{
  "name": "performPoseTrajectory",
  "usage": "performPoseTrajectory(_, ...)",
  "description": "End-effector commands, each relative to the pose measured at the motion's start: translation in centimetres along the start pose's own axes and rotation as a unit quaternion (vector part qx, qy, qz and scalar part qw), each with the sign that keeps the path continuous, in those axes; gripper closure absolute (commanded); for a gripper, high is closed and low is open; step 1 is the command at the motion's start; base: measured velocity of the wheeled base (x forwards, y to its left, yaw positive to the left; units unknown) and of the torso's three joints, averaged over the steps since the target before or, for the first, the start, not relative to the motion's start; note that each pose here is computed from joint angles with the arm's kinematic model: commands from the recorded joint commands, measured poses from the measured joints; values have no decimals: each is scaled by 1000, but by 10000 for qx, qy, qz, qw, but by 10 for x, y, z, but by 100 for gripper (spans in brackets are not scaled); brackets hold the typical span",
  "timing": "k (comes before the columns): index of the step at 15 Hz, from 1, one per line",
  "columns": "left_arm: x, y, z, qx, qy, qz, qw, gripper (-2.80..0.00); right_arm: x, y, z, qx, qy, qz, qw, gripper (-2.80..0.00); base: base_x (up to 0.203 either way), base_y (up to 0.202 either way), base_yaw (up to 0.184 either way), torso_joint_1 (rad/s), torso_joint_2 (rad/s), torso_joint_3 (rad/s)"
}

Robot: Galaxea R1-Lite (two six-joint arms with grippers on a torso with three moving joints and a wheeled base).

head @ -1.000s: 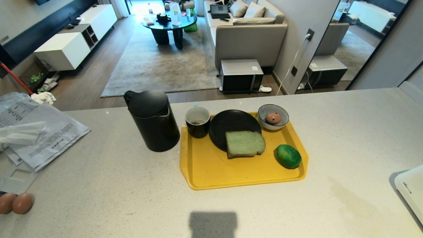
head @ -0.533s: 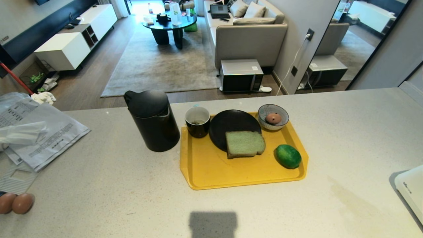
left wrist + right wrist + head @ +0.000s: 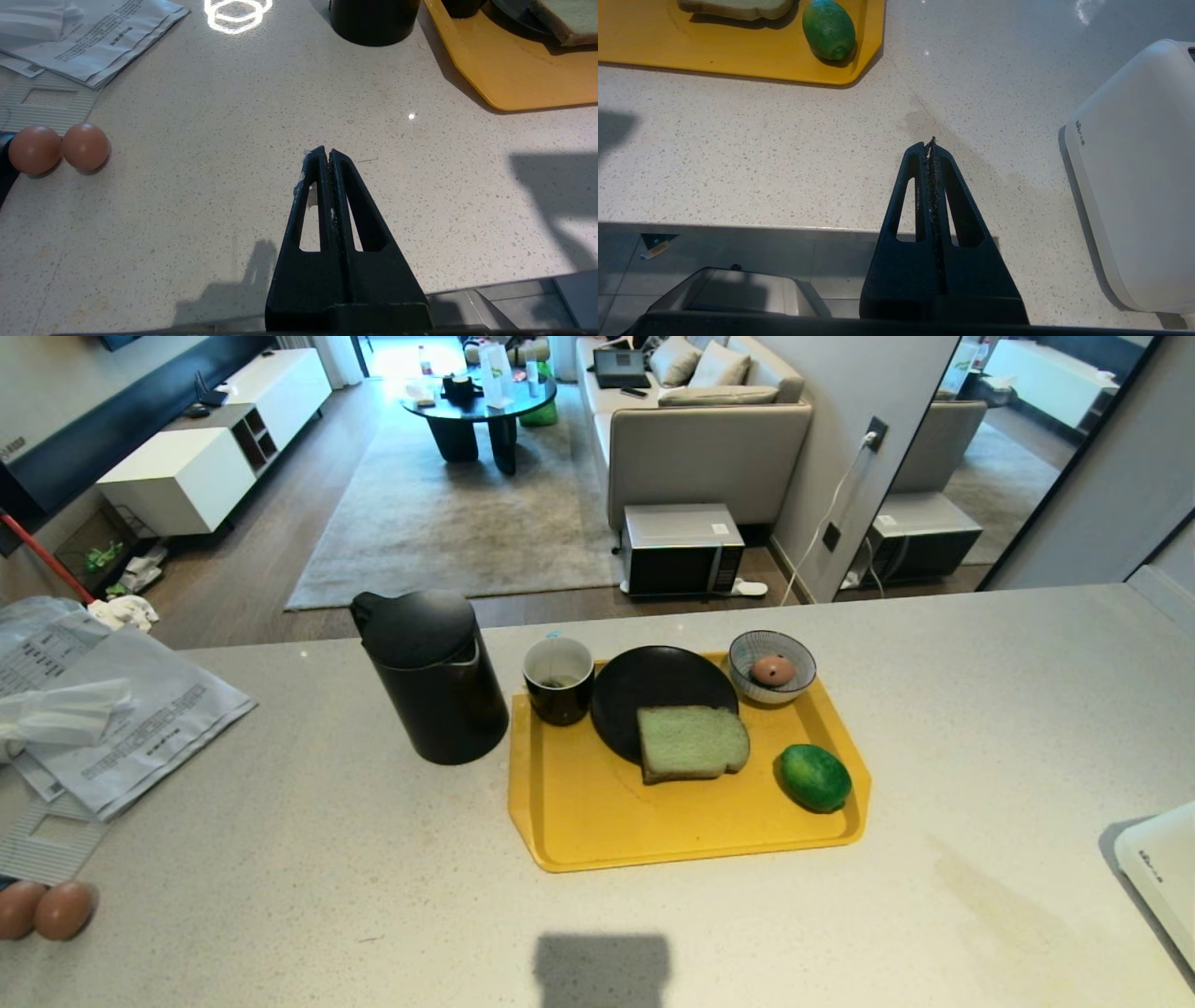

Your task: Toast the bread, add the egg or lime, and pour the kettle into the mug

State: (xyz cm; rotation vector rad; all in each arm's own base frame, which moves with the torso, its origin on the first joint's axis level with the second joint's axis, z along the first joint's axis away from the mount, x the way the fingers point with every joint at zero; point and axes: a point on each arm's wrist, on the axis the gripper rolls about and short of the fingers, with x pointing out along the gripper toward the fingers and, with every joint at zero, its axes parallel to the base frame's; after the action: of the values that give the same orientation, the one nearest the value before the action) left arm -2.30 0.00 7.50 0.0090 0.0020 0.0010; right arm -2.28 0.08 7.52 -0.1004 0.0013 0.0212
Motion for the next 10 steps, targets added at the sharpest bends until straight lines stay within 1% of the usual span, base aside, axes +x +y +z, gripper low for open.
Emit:
performPoseTrajectory(1,0,0,0,1,5,3,10000,0,0,0,0,-4,3,2,10000,0,0,0,0,0,0,0)
performPoseTrajectory(10,0,0,0,1,-3,3,10000,0,0,0,0,-4,3,2,10000,0,0,0,0,0,0,0)
